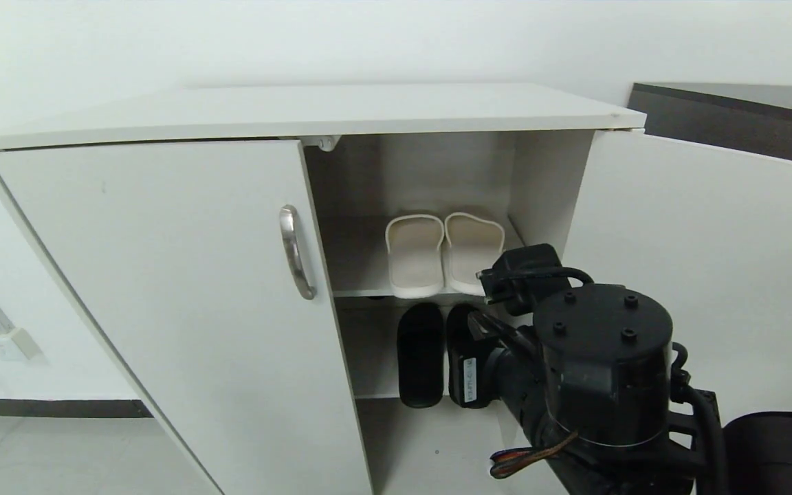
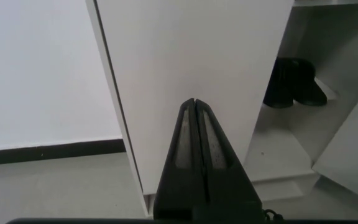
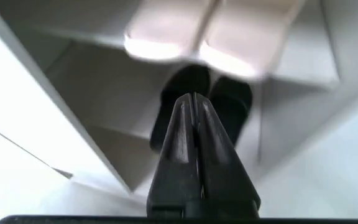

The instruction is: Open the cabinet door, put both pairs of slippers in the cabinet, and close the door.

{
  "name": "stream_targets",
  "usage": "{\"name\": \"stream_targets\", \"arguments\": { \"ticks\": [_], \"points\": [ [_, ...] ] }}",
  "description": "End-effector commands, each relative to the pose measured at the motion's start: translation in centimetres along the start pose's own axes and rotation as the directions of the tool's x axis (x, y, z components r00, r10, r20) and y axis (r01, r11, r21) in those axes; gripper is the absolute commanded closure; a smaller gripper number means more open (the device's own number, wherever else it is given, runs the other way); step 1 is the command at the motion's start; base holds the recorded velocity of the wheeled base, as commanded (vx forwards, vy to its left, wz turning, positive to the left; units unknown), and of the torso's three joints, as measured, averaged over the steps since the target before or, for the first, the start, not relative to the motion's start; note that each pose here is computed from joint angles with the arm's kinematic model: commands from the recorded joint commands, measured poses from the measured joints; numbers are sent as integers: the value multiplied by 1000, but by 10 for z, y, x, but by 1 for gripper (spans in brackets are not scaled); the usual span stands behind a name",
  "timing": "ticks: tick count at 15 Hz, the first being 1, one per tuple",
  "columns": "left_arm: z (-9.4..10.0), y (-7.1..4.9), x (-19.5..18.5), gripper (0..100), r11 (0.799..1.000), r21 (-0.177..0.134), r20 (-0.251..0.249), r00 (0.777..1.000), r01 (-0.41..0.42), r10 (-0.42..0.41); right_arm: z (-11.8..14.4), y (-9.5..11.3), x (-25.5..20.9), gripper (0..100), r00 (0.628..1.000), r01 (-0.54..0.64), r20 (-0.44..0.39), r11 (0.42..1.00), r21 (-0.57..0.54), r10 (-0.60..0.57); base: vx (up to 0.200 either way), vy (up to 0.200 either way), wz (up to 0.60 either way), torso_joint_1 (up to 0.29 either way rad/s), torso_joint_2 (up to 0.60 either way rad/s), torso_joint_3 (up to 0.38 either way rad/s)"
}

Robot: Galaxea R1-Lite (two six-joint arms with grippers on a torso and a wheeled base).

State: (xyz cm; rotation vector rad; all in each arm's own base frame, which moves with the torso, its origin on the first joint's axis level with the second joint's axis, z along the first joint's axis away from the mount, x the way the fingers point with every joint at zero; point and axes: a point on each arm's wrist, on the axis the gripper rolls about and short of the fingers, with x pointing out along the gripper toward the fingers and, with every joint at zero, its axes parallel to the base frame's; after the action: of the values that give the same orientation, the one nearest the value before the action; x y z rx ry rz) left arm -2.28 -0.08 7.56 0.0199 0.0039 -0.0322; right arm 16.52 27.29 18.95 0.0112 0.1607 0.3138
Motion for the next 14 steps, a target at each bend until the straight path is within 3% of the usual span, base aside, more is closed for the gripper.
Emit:
{"name": "stream_targets", "arguments": {
  "ticks": [1,14],
  "points": [
    [0,0,0,100,1000,0,0,1000,0,0,-2,1,1,100,1000,0,-4,1000,-4,0,-200,0,0,2,7,2],
    [0,0,0,100,1000,-5,0,1000,0,0,-8,1,6,100,1000,4,-13,999,-32,-4,-200,0,0,1,5,3]
  ]
}}
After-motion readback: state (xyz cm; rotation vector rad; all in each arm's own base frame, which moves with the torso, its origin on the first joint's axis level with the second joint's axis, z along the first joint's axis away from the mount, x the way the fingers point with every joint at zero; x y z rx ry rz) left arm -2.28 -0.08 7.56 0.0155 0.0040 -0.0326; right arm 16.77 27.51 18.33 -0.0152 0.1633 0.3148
